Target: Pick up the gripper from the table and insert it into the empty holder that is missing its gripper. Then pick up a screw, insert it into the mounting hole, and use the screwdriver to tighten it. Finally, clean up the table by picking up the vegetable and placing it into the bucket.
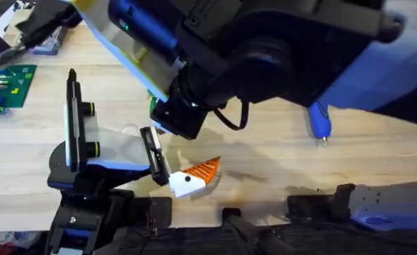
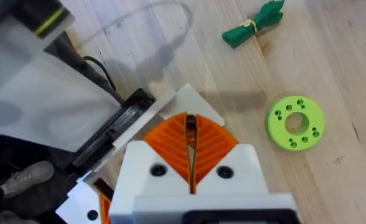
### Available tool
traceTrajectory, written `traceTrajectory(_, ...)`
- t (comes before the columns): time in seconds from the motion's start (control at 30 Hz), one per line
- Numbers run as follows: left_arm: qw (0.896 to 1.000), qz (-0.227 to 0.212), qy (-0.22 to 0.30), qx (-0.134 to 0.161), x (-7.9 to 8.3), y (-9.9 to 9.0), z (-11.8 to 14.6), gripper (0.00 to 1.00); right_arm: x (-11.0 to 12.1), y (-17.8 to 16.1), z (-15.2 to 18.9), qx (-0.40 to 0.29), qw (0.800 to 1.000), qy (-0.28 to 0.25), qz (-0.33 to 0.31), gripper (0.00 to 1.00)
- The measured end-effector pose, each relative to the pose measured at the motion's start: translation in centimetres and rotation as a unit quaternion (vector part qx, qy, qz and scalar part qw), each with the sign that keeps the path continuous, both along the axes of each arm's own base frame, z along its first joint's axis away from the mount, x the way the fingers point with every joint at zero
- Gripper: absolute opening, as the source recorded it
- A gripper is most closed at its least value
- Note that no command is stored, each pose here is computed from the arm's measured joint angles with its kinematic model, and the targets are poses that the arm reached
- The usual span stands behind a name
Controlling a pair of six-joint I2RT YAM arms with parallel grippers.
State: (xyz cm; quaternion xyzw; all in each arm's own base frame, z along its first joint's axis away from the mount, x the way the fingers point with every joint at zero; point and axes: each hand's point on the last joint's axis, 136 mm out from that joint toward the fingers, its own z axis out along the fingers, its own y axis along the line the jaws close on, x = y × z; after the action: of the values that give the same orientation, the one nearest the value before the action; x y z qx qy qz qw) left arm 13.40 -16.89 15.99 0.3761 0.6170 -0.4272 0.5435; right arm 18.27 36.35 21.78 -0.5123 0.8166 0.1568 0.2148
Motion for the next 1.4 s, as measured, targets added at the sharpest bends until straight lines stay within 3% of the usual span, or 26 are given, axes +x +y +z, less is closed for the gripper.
traceTrajectory(0.07, 1.0, 0.0, 0.0, 0.0, 0.0, 0.0, 0.0, 0.986, 0.0, 0.0, -0.1, -0.001, 1.0, 0.001, 0.0, 0.014)
traceTrajectory(0.2, 1.0, 0.0, 0.0, 0.0, 0.0, 0.0, 0.0, 0.986, 0.1, 0.1, -0.8, -0.01, 1.0, 0.005, 0.0, 0.229)
traceTrajectory(0.3, 1.0, 0.0, 0.005, -0.002, 0.0, 0.0, 0.0, 0.986, 0.2, 0.2, -1.1, -0.014, 1.0, 0.004, 0.004, 0.459)
traceTrajectory(0.6, 1.0, 0.0, 0.006, -0.002, 0.0, 0.0, 0.0, 0.986, 0.9, -0.3, -1.1, -0.02, 1.0, -0.003, -0.009, 0.753)
traceTrajectory(0.8, 1.0, 0.001, 0.006, -0.002, 0.0, 0.0, 0.0, 0.986, 1.2, -0.4, -1.1, -0.021, 1.0, -0.005, -0.013, 0.844)
traceTrajectory(1.4, 1.0, 0.001, 0.007, -0.003, 0.0, 0.0, 0.0, 0.986, 1.2, -0.4, -1.1, -0.02, 1.0, -0.007, -0.014, 0.857)
